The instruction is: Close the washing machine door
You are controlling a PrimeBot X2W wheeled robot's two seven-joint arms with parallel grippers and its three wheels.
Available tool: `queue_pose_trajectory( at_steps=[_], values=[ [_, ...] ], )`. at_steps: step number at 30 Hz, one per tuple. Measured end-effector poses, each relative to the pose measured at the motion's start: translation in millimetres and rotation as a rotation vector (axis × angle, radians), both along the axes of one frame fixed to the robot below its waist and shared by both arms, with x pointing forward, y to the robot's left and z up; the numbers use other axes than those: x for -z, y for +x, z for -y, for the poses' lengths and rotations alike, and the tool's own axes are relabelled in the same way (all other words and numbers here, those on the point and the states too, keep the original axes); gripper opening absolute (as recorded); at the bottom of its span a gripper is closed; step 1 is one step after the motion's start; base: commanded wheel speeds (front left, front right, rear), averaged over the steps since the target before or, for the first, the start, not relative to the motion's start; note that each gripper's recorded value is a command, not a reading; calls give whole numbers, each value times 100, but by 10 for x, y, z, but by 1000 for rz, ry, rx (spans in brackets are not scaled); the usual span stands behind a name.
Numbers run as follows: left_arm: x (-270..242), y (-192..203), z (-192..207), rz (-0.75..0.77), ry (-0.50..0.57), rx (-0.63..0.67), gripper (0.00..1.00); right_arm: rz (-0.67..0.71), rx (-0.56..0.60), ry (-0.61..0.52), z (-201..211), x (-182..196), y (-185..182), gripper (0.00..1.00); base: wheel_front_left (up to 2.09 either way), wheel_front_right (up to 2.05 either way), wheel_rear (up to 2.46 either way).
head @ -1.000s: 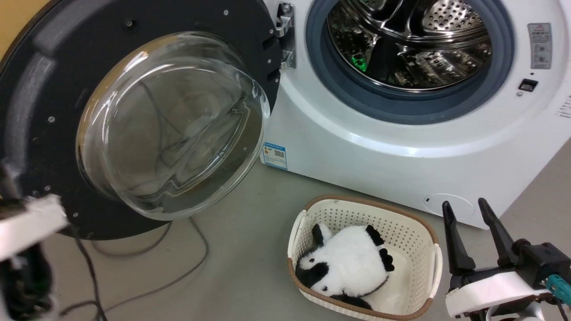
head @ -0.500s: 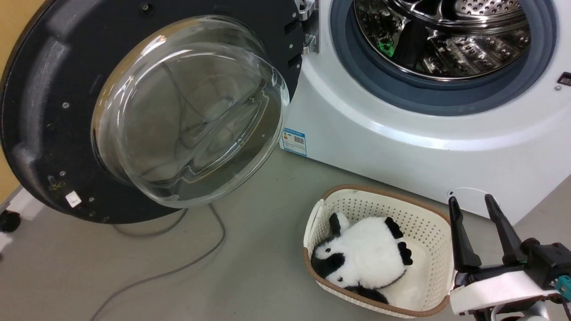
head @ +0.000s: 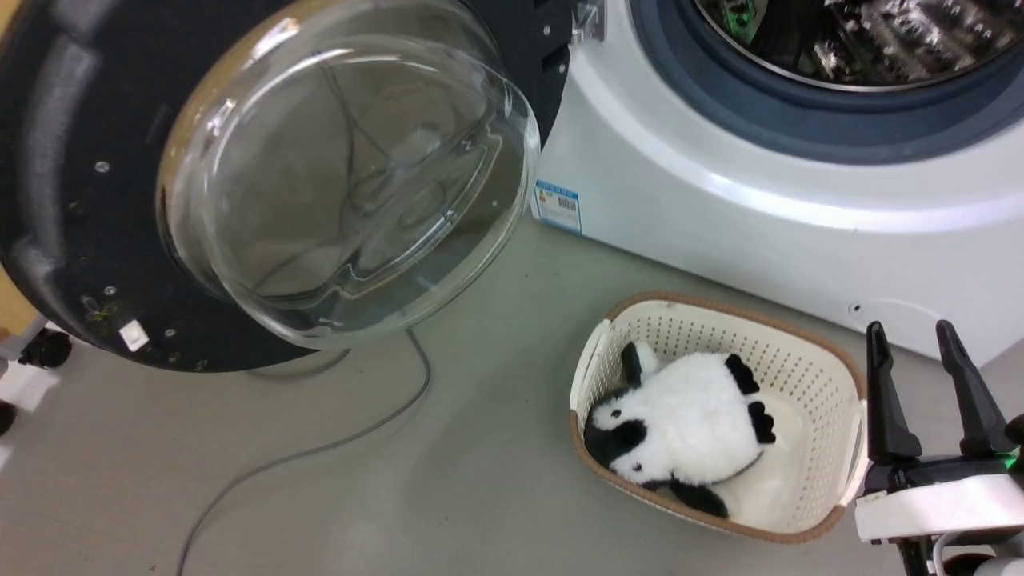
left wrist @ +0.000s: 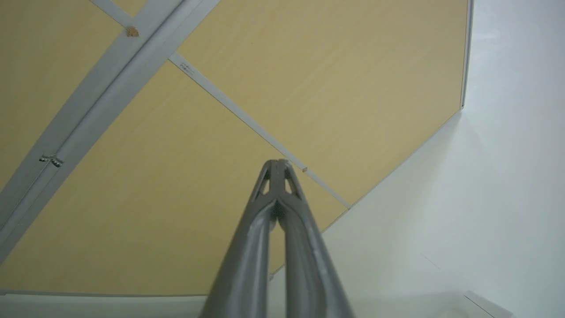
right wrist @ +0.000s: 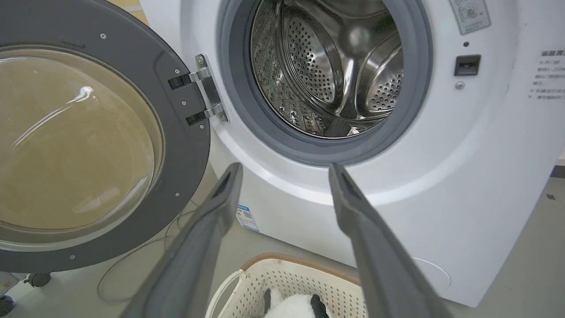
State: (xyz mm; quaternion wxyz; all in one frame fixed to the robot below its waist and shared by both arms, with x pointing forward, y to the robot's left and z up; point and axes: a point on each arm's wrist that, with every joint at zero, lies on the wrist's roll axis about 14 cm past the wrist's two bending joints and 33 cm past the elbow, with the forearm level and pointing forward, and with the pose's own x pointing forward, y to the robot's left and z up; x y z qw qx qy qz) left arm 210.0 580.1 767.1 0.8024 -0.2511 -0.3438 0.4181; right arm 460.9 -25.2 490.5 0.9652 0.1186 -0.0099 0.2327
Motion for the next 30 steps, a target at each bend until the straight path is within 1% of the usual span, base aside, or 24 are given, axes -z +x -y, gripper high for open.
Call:
queue_pose_trajectory(
  at_steps=[4, 6, 9, 14, 16, 22, 25, 30],
  values=[
    [75, 141, -135, 7, -103, 36, 0, -19, 32, 6, 127, 56, 39, 100, 0, 0, 0],
    [148, 323, -131, 16, -163, 98, 0, -30, 49, 6, 200, 100, 58, 100, 0, 0, 0],
    [359, 616, -77, -22, -256, 200, 0, -47, 57, 11, 244, 154, 65, 100, 0, 0, 0],
    [650, 979, 70, -85, -374, 351, 0, -64, 62, 16, 279, 206, 60, 100, 0, 0, 0],
    [704, 1075, 142, -107, -400, 403, 0, -62, 69, 21, 306, 188, 51, 100, 0, 0, 0],
    [1072, 1195, 390, -293, -487, 522, 0, -56, 79, 26, 344, 142, 32, 100, 0, 0, 0],
    [1256, 1243, 528, -372, -514, 567, 0, -56, 72, 29, 315, 138, 31, 100, 0, 0, 0],
    [1558, 1278, 672, -467, -562, 592, 0, -60, 60, 38, 275, 138, 24, 100, 0, 0, 0]
  ],
)
